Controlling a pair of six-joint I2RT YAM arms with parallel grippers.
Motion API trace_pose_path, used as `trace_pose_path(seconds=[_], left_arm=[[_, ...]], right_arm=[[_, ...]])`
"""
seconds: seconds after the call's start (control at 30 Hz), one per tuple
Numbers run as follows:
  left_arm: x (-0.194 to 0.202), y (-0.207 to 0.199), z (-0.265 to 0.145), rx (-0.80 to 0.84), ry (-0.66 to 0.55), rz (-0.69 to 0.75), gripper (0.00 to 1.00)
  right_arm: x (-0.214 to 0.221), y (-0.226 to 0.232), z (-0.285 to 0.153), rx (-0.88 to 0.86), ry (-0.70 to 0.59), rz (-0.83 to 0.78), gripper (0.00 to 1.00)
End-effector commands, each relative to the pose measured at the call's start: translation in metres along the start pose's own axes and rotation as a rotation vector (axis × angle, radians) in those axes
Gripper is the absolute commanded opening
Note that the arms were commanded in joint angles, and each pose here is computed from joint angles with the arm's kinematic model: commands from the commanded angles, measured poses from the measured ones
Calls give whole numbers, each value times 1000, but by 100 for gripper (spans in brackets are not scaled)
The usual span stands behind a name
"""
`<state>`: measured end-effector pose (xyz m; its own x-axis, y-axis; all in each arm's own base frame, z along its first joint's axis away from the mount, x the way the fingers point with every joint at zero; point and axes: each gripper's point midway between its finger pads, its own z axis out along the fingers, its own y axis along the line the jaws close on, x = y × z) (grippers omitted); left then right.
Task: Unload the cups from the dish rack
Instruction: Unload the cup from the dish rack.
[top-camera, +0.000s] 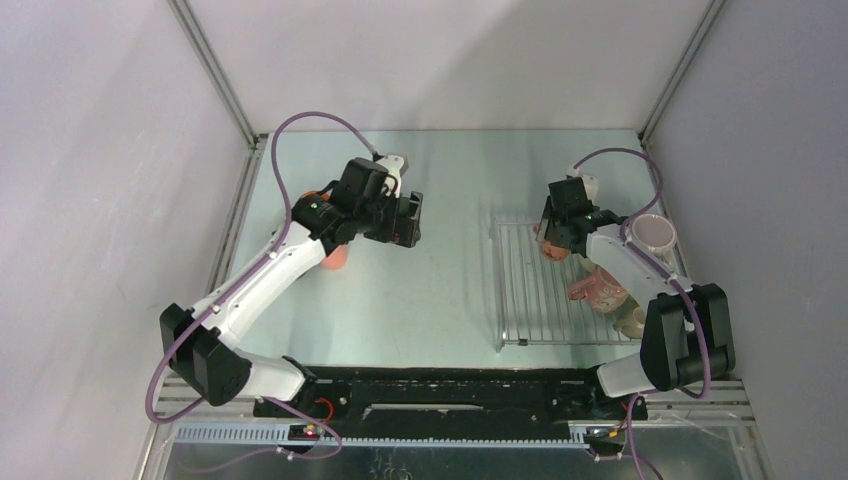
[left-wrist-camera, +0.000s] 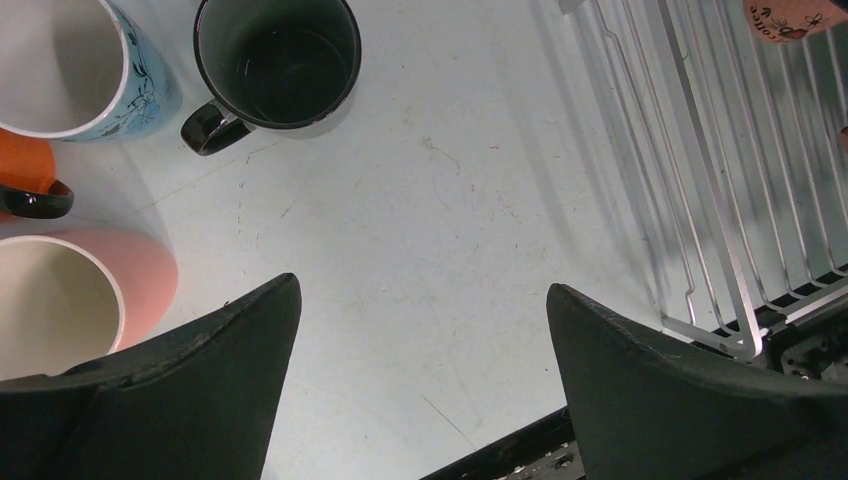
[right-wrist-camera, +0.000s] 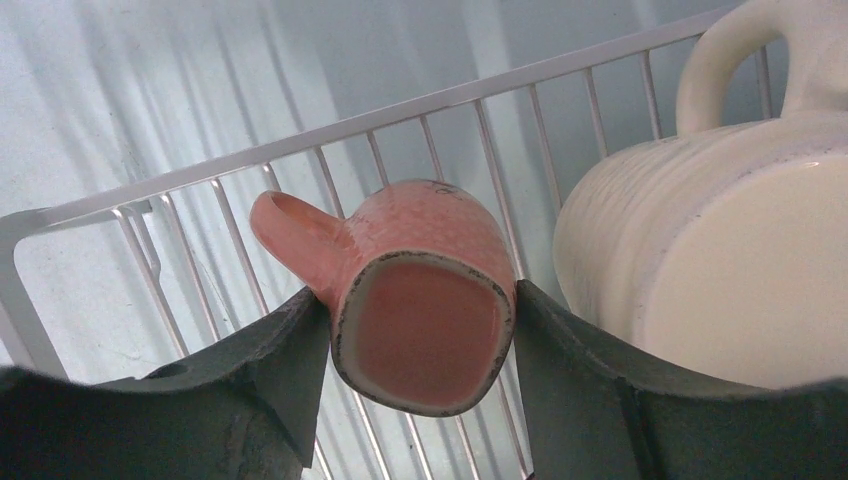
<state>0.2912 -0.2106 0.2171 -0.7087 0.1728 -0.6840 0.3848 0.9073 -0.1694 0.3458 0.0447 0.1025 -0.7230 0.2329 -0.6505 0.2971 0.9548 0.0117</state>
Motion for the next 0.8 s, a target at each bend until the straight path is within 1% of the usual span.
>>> trace_pose_path(seconds=[0.0,0.17,0.4,0.77], left_arm=[[-26,-10,-13,17,-70,-12,100],[-25,-10,-14,15,-70,-14,100],[-23,-12,-13,21,-63,-19,100],[-21,-18,-14,55,-83,-42,100]], right_arm=[[-22,5,-2,-13,-58,25,57],[-22,9,-6,-33,-59,35,48],[-21,16,-16,-55,-68,32,39],[-22,29,-32,-126,-74,58,34]])
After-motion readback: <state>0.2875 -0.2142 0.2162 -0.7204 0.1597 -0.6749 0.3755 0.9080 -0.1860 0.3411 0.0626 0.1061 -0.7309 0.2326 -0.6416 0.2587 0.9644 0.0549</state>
